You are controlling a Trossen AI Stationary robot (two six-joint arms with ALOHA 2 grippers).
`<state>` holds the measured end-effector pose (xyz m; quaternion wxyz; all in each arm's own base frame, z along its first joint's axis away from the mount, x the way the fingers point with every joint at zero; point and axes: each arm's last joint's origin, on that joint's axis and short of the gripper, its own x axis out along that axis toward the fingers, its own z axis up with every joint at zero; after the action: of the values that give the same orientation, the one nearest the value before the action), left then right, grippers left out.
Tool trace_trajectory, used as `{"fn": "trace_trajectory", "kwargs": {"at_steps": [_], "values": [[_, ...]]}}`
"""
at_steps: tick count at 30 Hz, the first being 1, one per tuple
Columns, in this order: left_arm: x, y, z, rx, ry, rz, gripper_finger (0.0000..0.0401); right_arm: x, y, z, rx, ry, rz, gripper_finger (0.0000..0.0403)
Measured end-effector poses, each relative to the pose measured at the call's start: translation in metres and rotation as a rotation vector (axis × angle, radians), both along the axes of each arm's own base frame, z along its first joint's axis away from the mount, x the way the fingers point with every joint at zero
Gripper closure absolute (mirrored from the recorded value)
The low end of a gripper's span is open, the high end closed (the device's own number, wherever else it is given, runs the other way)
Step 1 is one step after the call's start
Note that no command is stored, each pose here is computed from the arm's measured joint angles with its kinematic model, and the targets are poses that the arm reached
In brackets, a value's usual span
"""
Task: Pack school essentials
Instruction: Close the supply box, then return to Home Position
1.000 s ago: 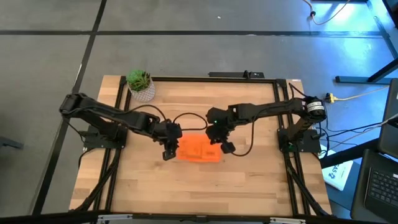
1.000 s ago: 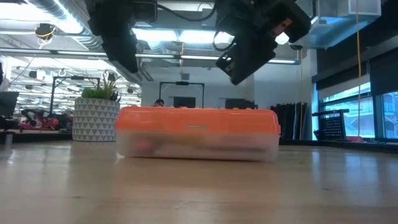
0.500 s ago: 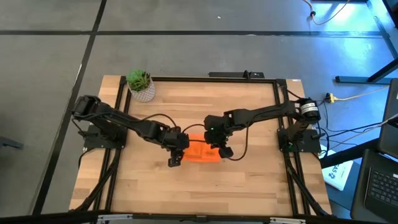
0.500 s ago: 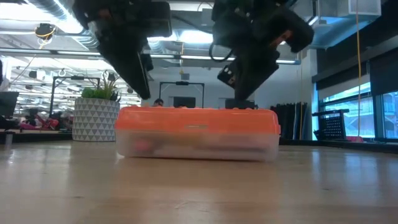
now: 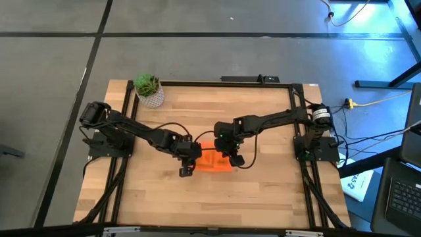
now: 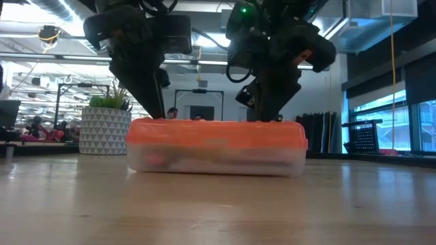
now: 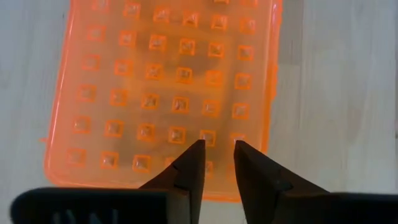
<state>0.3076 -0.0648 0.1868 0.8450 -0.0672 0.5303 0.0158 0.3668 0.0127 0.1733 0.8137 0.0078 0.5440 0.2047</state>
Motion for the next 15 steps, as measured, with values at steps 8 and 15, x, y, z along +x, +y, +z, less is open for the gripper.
{"fn": "trace_trajectory", "kwargs": {"at_steps": [8,15], "values": [[-0.014,0.004,0.025,0.009,-0.051,0.002,0.0394,-0.013,-0.011,0.029,-0.061,-0.052,-0.036,0.0401],[-0.043,0.018,0.067,0.011,-0.139,0.068,0.0400,-0.039,-0.032,0.081,-0.052,-0.158,-0.109,0.0401]]}}
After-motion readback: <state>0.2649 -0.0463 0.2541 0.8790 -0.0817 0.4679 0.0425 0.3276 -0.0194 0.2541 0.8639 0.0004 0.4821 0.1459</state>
